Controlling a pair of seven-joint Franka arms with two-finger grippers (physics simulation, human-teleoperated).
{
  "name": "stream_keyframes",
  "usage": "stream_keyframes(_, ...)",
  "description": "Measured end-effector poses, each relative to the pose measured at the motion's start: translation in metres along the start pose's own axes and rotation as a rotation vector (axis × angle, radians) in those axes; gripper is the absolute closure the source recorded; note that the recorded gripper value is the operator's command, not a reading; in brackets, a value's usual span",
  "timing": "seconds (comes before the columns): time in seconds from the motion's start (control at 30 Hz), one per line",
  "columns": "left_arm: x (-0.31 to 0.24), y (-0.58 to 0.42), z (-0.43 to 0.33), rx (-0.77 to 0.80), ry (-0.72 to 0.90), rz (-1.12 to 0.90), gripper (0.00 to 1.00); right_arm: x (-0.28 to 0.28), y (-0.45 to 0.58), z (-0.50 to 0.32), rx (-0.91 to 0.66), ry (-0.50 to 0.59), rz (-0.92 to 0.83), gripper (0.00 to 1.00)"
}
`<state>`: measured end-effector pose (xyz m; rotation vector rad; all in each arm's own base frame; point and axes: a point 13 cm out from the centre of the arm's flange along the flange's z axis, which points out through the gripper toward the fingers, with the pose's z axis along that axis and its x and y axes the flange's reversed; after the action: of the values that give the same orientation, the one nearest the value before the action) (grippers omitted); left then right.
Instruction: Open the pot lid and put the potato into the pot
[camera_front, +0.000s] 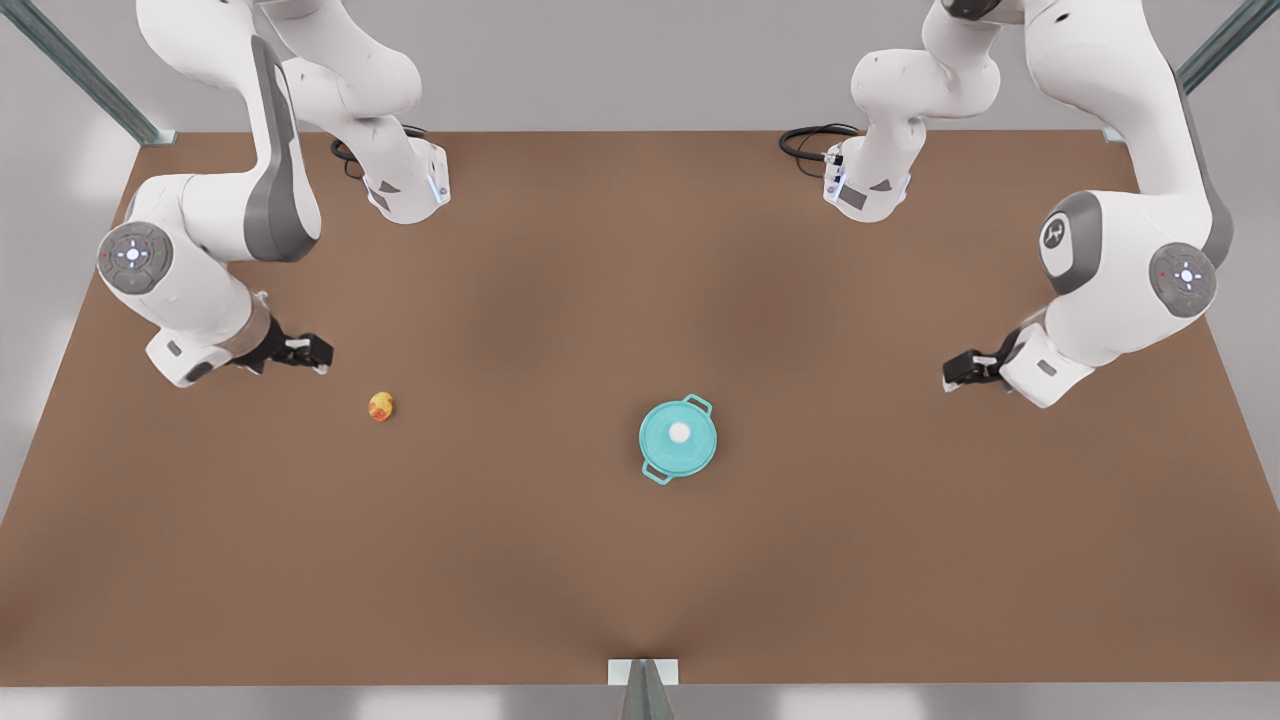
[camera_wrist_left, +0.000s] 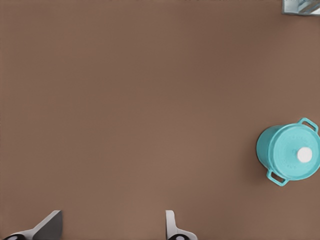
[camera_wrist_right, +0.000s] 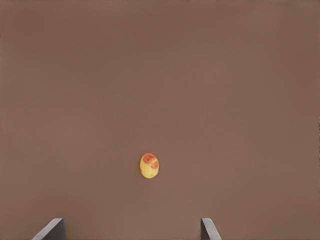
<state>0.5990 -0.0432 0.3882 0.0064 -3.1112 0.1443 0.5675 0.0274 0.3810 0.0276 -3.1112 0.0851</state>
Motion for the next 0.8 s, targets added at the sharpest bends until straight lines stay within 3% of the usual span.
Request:
stream_keyframes(0.17, -0.002, -0.052, 0.009, -0.019, -0.007, 0.094, 0.00, -0.020, -0.009, -0.001, 0.000, -0.048, 0.034, 0.00)
stream_keyframes(0.37, -0.012, -0.313, 0.080, -0.025, -0.010, 0.355, 0.00, -0.026, 0.001, 0.012, -0.010, -0.032, 0.035, 0.00)
stream_keyframes(0.57, -0.015, -0.409, 0.166, -0.029, -0.050, 0.253, 0.00, 0.014, 0.037, 0.125, -0.058, 0.106, 0.032, 0.00)
stream_keyframes(0.8, 0.012, -0.400, 0.253, -0.123, -0.027, 0.112, 0.00, 0.016, 0.021, 0.183, -0.084, 0.079, 0.103, 0.00)
